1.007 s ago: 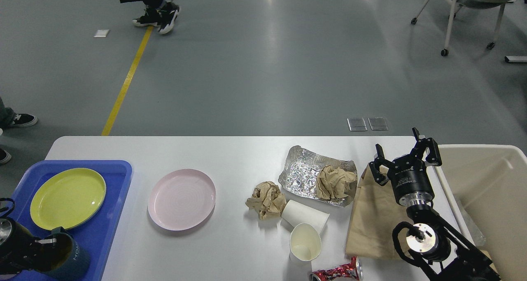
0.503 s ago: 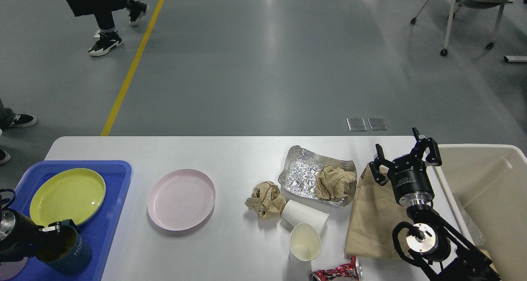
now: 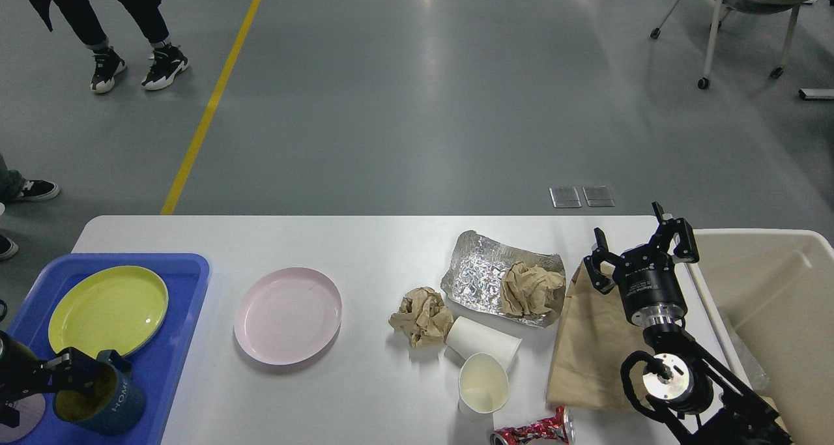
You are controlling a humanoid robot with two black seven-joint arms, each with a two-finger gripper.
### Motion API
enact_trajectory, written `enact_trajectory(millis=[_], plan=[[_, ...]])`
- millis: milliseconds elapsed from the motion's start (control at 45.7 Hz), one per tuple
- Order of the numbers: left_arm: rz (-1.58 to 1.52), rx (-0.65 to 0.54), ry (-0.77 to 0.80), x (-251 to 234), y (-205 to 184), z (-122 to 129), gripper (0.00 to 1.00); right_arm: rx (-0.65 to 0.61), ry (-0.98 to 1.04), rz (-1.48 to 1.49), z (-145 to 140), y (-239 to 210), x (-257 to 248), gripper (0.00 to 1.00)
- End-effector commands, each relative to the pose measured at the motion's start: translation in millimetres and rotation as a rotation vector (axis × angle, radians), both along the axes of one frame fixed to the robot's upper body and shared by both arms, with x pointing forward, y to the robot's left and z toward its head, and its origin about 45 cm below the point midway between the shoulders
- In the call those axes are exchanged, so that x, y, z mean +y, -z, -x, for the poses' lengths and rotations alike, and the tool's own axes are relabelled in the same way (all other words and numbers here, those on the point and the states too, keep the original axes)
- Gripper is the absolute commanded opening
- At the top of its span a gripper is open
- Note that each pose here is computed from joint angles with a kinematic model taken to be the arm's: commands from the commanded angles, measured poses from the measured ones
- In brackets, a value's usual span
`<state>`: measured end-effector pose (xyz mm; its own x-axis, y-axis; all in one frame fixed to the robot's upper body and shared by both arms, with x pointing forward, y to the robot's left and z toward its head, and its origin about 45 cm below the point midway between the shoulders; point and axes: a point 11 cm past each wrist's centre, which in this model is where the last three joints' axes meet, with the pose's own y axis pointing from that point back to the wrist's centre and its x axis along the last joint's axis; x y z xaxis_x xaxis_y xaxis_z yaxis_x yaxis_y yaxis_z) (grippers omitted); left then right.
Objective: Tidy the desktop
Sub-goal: 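Raise the left gripper and move it toward the pink plate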
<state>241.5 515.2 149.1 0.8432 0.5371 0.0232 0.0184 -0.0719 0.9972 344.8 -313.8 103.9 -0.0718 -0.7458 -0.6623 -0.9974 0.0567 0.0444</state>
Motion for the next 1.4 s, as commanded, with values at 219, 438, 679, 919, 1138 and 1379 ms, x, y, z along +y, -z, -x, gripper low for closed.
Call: enact_trajectory(millis=[219,438,679,919,1138,1379], plan=[[-0.029,0.058,0.15,-30,-82,-26,0.96,0.0,0.0,0.0,0,0,0,1.0],[-0.087,-0.064,0.162,-68,-177,-59,0.96,-0.001,0.001,0.0,0,0,0,1.0],[-0.063,-0.189,0.202,-155,-252,-86,0.96,0.001,0.0,0.001,0,0,0,1.0],[0.034,-0.247,0.319,-249,-309,-72,0.96,0.001,0.002,0.001,0,0,-1,1.0],[0.064,-0.239,0.405,-289,-326,-54,0.96,0.002,0.001,0.002,0,1,0,1.0],[0.063,-0.238,0.4,-288,-325,-54,0.96,0.001,0.0,0.001,0,0,0,1.0]])
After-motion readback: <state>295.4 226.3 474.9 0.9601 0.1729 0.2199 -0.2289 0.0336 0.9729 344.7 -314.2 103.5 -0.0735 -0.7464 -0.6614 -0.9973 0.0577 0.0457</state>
